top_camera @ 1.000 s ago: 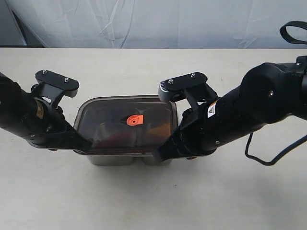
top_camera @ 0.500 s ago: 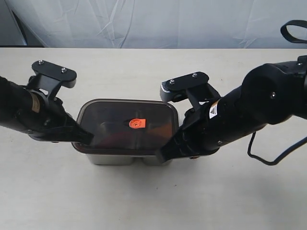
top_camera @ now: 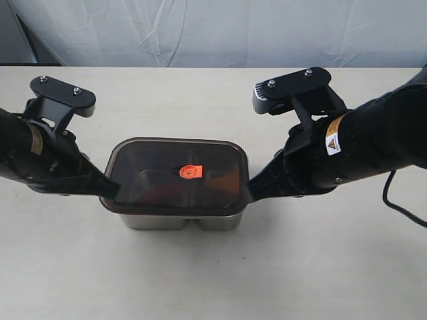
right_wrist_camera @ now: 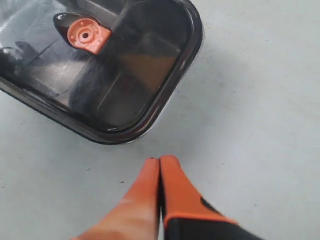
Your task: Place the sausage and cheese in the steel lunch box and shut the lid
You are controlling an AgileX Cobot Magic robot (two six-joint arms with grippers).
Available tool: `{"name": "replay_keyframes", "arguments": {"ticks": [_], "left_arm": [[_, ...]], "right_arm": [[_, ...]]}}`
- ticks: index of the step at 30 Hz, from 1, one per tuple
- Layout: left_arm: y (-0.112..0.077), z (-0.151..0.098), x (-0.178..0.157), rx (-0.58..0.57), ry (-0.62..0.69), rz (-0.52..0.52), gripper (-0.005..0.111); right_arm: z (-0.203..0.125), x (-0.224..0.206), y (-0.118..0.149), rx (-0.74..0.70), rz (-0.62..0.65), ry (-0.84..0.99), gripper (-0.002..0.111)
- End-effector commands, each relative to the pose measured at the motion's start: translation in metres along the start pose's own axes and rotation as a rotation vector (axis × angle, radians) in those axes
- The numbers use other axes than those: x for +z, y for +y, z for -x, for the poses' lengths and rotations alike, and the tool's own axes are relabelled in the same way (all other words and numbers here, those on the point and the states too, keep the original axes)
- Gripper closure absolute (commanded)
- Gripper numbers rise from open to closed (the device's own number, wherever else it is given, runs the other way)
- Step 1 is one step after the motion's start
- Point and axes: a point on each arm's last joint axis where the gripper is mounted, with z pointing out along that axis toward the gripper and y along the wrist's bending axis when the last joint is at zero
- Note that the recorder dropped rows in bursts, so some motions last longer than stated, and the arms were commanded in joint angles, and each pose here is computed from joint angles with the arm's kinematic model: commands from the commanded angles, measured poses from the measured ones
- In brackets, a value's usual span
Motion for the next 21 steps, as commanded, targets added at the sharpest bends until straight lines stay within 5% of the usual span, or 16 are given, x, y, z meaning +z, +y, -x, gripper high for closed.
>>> {"name": "replay_keyframes", "arguments": {"ticks": [1,21], "left_arm": [[-0.001,0.0,0.01,0.0,0.027,0.008,0.106],[-0.004,0.002,0.025,0.002,0.028,-0.004,0.106]], "right_arm": [[0.0,-0.004,-0.003,0.003,-0.018,0.006,0.108],[-0.001,-0.004,-0.003,0.005,-0.019,0.012,0.108]]}}
